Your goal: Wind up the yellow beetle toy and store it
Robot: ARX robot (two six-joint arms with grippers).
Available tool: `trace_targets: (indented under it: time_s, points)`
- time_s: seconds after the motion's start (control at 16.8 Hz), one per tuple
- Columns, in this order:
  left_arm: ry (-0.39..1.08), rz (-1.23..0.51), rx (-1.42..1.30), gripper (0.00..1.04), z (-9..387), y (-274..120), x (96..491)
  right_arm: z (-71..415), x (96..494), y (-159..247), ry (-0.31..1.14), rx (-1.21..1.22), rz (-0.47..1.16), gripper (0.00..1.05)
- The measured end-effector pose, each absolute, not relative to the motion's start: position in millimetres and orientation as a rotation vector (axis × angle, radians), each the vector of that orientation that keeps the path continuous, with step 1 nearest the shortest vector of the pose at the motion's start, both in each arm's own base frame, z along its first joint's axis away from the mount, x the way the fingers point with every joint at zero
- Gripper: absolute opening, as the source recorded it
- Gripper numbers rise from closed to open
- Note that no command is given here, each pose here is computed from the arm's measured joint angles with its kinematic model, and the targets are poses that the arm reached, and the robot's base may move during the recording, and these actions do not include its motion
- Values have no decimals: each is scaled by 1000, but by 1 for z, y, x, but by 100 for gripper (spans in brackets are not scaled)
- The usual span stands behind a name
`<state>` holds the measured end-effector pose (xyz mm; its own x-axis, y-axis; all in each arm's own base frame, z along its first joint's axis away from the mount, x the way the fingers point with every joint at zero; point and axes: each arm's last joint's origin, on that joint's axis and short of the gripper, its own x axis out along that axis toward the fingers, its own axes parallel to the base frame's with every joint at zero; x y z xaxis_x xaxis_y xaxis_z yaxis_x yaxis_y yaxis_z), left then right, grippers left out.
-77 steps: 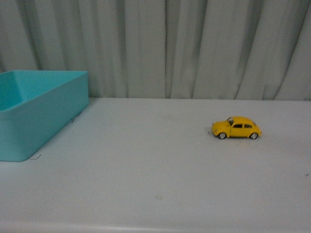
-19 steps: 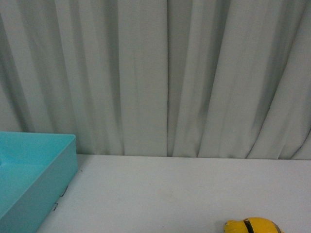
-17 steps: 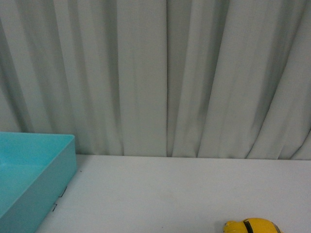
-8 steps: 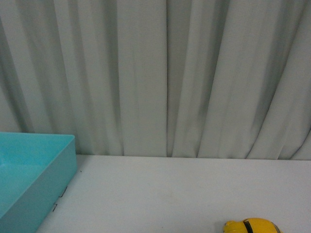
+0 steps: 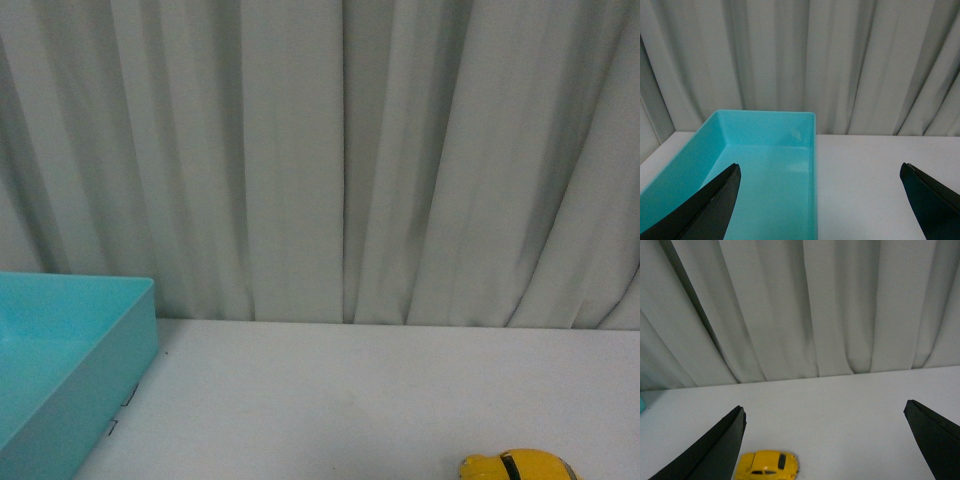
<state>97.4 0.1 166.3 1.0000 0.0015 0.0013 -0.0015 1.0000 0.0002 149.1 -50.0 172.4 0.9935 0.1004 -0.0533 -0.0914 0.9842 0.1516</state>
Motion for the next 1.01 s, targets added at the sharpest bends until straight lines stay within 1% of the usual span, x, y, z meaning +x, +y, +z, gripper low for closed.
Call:
trace_targets:
  time_s: [0.12, 0.18, 0.3, 0.42, 0.53, 0.59, 0.65, 0.71, 0.83, 1.01]
  points:
    - [-1, 1, 0, 98, 166, 0, 97, 177, 188, -64, 45, 102, 102, 98]
    - [-1, 1, 0, 98, 166, 0, 97, 175, 213, -70, 62, 78, 106, 98]
    - [-1, 1, 0, 98, 166, 0, 97, 164, 257, -69, 121, 47, 188, 98]
    - [-1, 1, 0, 98, 166, 0, 97, 151, 300, -59, 197, -14, 355, 98]
    - [-1, 1, 0, 98, 166, 0, 97, 141, 329, -47, 248, -87, 586, 98]
    - [-1, 1, 0, 98, 166, 0, 97, 136, 336, -44, 280, -116, 681, 98]
    - [-1, 1, 0, 98, 166, 0, 97, 136, 337, -43, 282, -120, 704, 98]
    - [-1, 1, 0, 98, 166, 0, 97, 134, 341, -42, 304, -146, 773, 98]
    - [-1, 1, 0, 98, 166, 0, 97, 124, 347, -37, 383, -245, 932, 98]
    - [-1, 1, 0, 98, 166, 0, 97, 106, 354, -38, 500, -408, 1108, 98]
